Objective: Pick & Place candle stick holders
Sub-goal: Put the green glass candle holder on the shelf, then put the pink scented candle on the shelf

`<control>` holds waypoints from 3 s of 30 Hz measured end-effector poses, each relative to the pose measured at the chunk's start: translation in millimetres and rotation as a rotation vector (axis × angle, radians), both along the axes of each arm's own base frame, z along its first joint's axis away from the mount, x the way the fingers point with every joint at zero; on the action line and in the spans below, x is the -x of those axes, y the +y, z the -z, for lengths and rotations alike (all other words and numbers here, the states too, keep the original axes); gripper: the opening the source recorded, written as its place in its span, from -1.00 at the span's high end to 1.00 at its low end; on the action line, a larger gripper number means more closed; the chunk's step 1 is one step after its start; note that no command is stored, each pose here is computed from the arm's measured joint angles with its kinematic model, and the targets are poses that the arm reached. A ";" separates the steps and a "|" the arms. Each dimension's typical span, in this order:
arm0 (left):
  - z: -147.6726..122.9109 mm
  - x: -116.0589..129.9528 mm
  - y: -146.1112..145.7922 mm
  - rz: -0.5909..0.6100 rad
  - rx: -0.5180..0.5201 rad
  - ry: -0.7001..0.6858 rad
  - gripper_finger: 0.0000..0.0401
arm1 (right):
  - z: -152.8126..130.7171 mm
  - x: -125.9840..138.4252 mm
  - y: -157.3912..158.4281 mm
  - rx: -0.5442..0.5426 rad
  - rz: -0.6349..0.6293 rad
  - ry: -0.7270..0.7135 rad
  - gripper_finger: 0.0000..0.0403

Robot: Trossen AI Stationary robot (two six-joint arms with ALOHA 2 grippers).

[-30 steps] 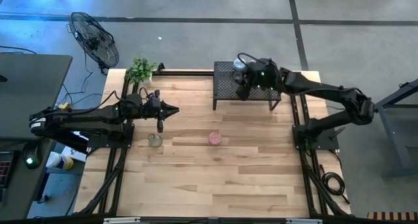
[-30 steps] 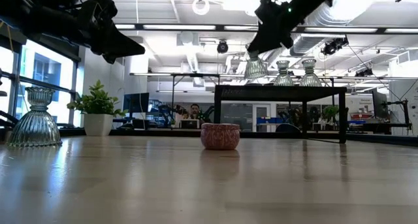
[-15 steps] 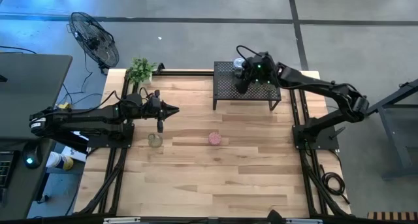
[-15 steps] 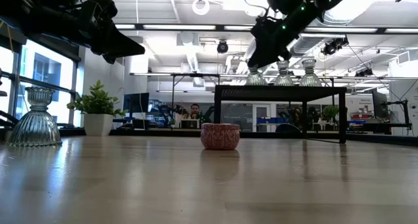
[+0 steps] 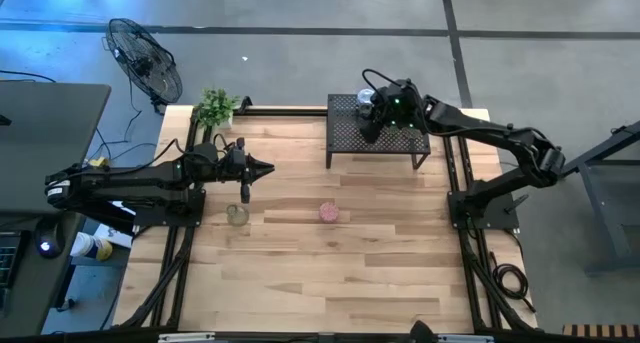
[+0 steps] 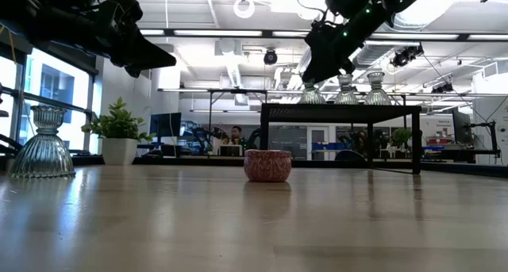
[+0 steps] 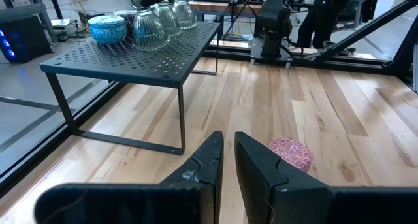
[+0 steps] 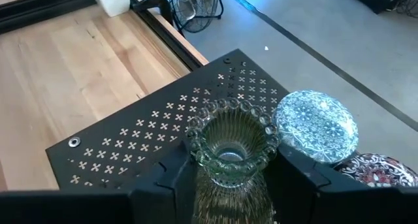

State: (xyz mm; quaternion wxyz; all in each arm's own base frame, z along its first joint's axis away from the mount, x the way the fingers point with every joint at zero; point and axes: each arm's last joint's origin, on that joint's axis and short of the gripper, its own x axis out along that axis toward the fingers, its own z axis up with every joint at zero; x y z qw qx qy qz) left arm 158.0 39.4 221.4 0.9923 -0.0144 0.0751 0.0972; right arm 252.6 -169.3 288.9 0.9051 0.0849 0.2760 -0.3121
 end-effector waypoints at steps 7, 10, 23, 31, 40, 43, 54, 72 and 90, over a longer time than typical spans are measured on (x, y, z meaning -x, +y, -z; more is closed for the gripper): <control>0.0 0.0 0.0 0.000 0.000 0.000 0.81 | -0.1 0.4 -0.6 0.014 0.024 0.009 -0.02; 0.0 0.0 0.0 0.000 0.000 0.000 0.81 | -0.2 0.5 -0.8 0.020 0.031 0.011 -0.08; 0.1 0.0 0.0 0.000 0.000 0.001 0.81 | -4.2 -0.1 -1.9 0.058 0.055 -0.010 -0.07; 0.3 0.0 0.0 0.000 0.001 0.003 0.81 | -5.4 1.7 -2.0 0.067 0.097 -0.007 -0.07; 0.3 0.0 -0.2 0.005 0.001 0.003 0.81 | -17.1 9.8 6.3 0.074 0.102 -0.031 -0.07; 0.3 0.0 -0.5 0.015 0.003 0.002 0.81 | -24.8 13.9 12.2 0.088 0.096 -0.051 -0.07; 9.8 -15.1 -14.6 0.069 0.009 0.050 0.83 | -38.5 37.1 78.1 0.092 -0.110 -0.067 0.26; 28.9 -138.0 -73.7 0.163 0.076 0.369 0.82 | 54.6 57.7 182.7 0.204 -0.281 -0.357 0.91; 50.6 -196.3 -78.1 0.048 0.121 0.520 -0.95 | 53.0 58.2 192.0 0.215 -0.307 -0.372 0.99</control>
